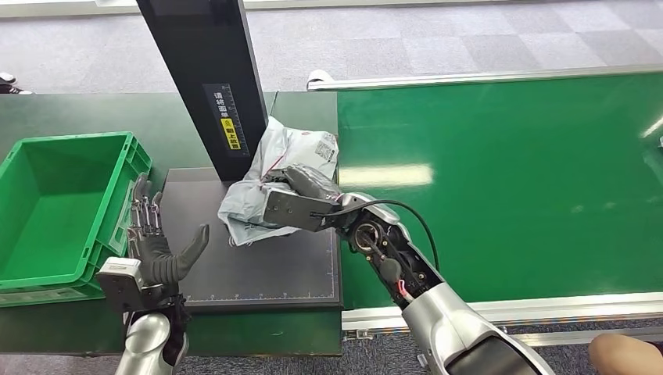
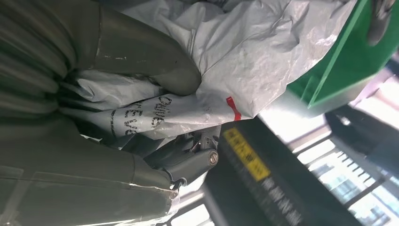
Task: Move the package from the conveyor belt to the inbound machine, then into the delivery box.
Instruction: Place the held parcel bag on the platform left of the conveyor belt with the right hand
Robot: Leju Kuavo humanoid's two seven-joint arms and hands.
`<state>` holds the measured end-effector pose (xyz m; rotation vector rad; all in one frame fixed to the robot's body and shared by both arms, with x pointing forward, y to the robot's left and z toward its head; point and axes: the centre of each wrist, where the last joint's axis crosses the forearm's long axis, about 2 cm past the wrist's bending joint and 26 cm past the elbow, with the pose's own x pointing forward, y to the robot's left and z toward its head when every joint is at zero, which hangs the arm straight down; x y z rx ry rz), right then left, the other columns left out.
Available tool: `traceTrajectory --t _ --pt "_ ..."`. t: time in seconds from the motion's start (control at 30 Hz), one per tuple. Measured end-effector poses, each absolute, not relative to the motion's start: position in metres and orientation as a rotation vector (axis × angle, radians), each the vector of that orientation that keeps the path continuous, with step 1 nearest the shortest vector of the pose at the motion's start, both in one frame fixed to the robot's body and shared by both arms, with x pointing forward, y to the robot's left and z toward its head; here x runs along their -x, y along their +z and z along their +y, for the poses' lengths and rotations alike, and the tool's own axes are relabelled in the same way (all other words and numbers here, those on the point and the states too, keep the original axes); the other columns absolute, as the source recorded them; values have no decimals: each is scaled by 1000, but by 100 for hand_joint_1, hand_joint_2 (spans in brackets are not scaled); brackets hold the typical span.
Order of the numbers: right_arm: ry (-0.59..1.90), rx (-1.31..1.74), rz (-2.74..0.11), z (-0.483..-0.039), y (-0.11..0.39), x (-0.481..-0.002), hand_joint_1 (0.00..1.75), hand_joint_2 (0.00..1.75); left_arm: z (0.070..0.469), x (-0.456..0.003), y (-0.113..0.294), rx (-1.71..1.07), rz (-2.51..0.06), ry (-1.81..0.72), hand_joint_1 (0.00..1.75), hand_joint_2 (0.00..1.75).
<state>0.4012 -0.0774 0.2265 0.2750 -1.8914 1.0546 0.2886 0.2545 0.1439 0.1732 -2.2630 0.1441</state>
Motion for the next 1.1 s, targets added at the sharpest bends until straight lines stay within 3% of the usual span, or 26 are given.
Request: traceTrajectory --t 0.17,0.3,0.67,1.1 --pt "1071 -339 -1862 -65 220 -395 175 175 259 -283 143 -180 -2262 148 0 175" --pt "1083 -358 -1846 -62 218 -393 2 175 261 -281 143 -183 -2262 150 0 175" --pt "1016 -476 -1756 -63 208 -393 0 175 262 -277 140 -154 -2228 129 0 175" --pt "826 -511 -1719 -98 185 -401 0 175 266 -272 133 -163 -2187 88 0 175"
